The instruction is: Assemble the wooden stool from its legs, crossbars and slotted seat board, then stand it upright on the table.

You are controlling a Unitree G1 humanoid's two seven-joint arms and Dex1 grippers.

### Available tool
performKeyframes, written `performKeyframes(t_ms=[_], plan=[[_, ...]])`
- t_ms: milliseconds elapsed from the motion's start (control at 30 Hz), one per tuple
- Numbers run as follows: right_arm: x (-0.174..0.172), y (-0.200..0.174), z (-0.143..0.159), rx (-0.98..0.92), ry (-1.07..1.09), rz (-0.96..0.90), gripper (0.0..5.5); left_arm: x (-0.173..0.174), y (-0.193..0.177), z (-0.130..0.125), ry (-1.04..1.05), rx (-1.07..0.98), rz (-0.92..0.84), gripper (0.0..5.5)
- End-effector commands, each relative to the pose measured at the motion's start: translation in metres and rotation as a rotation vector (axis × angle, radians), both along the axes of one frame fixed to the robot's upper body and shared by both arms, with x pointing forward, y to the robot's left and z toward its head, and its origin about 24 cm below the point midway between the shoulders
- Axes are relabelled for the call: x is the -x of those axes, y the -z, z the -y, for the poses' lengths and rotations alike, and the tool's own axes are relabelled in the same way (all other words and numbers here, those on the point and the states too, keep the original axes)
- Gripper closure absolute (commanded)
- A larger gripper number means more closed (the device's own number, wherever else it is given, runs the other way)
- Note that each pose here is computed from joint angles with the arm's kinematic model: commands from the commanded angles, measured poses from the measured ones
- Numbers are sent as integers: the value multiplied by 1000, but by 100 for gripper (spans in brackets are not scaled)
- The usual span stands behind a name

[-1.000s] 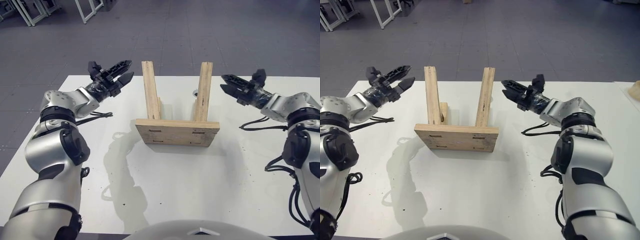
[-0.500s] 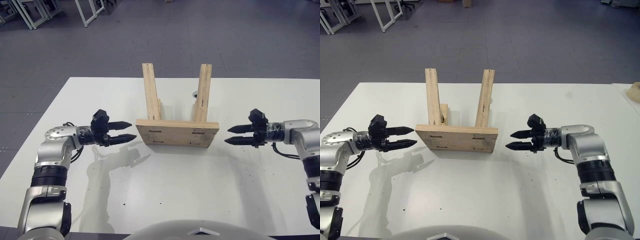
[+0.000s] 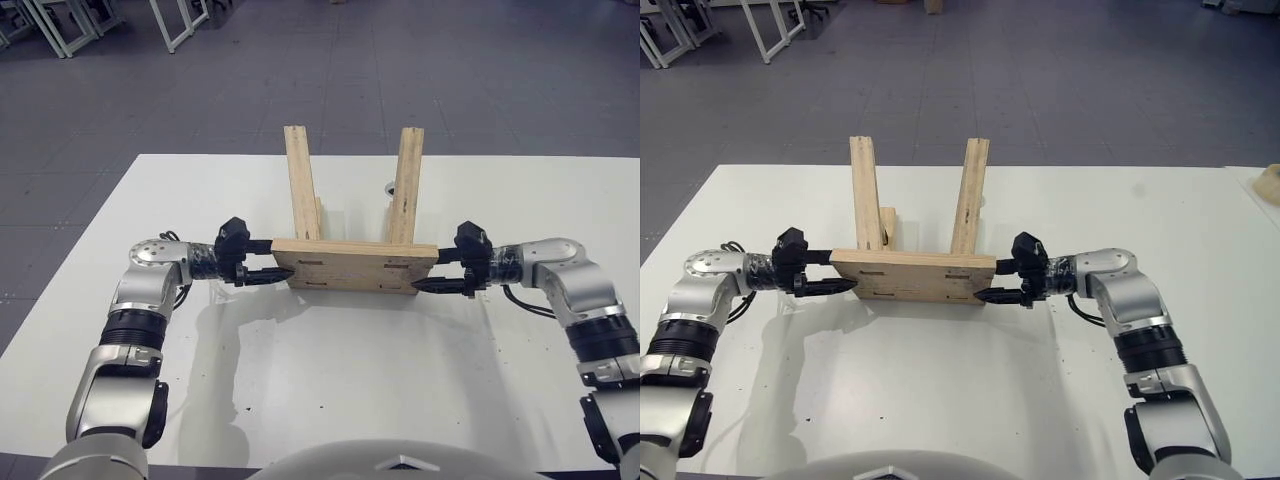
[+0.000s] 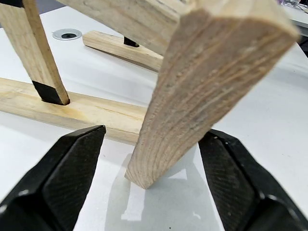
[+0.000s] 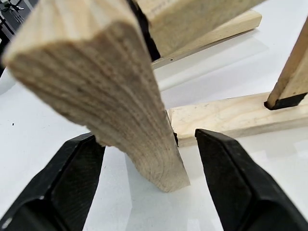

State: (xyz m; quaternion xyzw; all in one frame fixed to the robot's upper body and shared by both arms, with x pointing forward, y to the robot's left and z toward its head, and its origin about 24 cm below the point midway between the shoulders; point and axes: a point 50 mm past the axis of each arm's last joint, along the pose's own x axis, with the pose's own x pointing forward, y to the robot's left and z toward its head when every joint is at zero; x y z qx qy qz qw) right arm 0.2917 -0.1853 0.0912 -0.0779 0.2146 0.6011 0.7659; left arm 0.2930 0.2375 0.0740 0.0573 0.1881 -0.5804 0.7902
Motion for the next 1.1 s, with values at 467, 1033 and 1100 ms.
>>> performKeyframes(t_ms=[467, 1033, 1100], plan=[[-8, -41, 15, -258, -95, -63, 391, 13, -51, 12, 203, 283, -166, 395], [-67, -153, -21, -1028, 555, -576, 420, -40, -166, 27, -373, 1129, -337, 419], [-69, -146, -31, -1043, 659, -659, 420, -47, -171, 26, -502, 1193, -380, 419]])
